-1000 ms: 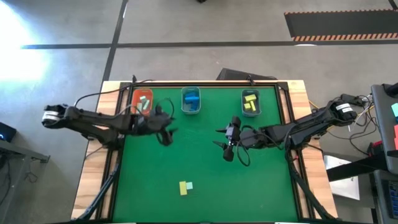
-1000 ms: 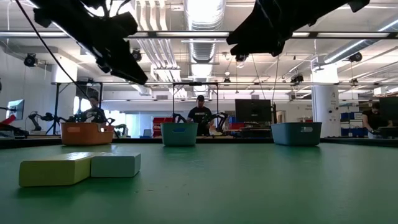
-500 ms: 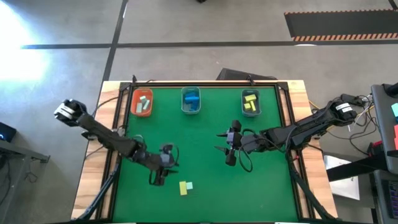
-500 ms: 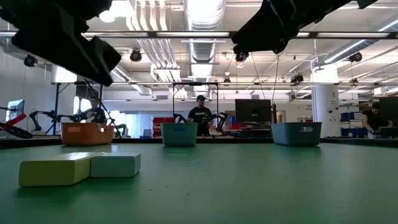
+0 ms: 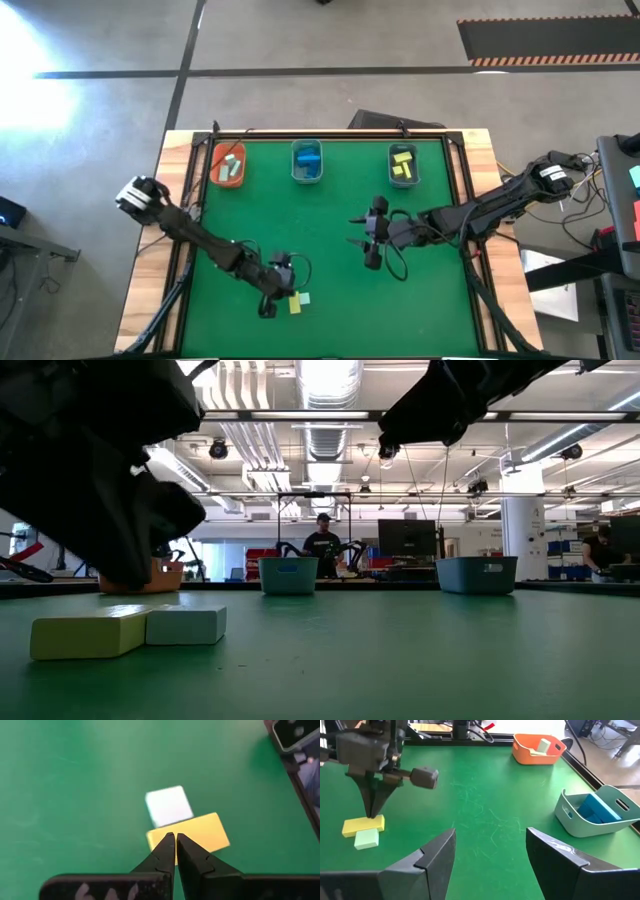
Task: Sort & place blocks by color
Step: Put the yellow block into the gray bin, then put the light blue block piece into the orange bin
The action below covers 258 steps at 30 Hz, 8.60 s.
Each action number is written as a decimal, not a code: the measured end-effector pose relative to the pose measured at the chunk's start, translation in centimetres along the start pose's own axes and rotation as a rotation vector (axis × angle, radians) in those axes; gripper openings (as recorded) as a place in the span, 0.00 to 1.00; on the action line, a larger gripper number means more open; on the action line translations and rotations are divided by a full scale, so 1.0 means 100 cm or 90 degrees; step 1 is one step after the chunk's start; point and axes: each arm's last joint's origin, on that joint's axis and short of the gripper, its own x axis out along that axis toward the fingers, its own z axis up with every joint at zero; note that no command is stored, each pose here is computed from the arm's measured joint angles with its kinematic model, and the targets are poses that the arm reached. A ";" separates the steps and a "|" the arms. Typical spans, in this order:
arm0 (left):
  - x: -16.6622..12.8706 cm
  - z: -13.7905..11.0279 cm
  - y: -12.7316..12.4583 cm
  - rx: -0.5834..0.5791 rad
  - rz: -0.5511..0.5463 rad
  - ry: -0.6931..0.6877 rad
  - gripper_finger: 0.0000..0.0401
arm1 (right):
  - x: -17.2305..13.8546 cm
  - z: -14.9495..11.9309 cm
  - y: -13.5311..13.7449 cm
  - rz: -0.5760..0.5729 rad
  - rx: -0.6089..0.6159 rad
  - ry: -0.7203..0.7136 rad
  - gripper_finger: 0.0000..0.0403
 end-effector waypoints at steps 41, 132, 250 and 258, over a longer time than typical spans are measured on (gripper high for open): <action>-0.029 -0.011 0.036 0.148 0.140 0.109 0.63 | -0.001 -0.002 0.002 0.002 0.014 0.002 0.56; -0.070 0.091 0.072 0.276 0.304 -0.726 0.27 | 0.022 0.043 -0.019 0.076 -0.098 -0.442 0.71; -0.118 0.056 0.083 0.091 0.506 -0.708 0.61 | 0.019 -0.076 -0.284 -0.113 -0.118 0.722 0.46; -0.114 0.054 0.083 0.078 0.490 -0.691 0.61 | 0.015 -0.053 -0.289 -0.136 -0.079 0.718 0.54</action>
